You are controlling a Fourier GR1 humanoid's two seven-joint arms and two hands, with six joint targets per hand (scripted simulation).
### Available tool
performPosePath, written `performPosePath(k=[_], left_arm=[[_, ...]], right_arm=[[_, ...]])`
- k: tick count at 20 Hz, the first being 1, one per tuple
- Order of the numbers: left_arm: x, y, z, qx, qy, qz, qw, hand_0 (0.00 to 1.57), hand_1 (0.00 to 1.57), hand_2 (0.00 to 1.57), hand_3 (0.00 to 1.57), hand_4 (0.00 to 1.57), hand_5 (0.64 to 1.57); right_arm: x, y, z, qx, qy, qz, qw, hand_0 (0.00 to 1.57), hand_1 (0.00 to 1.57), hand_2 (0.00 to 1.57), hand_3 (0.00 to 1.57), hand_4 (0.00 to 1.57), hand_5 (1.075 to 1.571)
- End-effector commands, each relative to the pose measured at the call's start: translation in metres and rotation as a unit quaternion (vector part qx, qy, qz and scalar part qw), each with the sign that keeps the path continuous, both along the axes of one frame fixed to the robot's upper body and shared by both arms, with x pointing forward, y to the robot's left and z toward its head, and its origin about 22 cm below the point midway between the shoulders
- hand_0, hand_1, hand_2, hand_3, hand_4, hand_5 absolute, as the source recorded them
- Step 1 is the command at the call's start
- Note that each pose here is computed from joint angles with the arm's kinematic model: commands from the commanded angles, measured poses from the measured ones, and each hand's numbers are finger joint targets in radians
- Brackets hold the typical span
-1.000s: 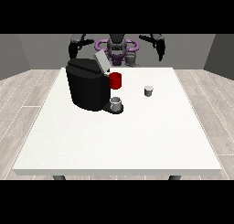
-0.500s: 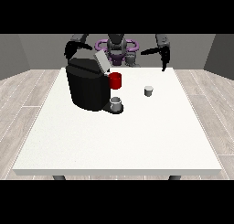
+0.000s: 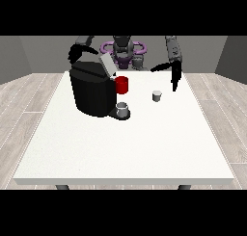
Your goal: Insert the coffee pod into the coffee machine and close the lid
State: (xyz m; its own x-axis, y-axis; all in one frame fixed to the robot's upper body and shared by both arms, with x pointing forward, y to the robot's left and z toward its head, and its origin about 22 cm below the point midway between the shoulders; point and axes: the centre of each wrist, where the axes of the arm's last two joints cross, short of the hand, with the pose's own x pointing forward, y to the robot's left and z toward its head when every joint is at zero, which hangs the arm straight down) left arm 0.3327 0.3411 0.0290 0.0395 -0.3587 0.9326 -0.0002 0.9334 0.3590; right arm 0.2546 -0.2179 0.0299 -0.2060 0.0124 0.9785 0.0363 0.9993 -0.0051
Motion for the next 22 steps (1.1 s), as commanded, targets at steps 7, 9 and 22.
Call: performPosePath(k=[7,9,22], left_arm=[[0.024,-0.018,-0.009,0.070,0.044,-0.015,0.996,0.00,0.00,0.00,0.00,0.00,1.571],[0.026,-0.009,-0.007,0.085,0.040,-0.029,0.995,0.00,0.00,0.11,0.00,0.00,1.571],[0.026,0.010,-0.029,0.179,0.068,-0.009,0.981,0.63,0.63,0.76,0.49,0.00,1.571]], right_arm=[[0.019,0.007,-0.008,0.014,0.006,-0.022,0.9996,0.00,0.00,0.00,0.00,0.34,1.571],[0.027,-0.010,0.003,0.004,0.014,-0.025,0.9996,0.00,0.00,0.00,0.00,0.36,1.571],[0.030,0.010,0.009,-0.023,0.044,-0.015,0.9987,0.00,0.00,0.00,0.00,0.41,1.571]])
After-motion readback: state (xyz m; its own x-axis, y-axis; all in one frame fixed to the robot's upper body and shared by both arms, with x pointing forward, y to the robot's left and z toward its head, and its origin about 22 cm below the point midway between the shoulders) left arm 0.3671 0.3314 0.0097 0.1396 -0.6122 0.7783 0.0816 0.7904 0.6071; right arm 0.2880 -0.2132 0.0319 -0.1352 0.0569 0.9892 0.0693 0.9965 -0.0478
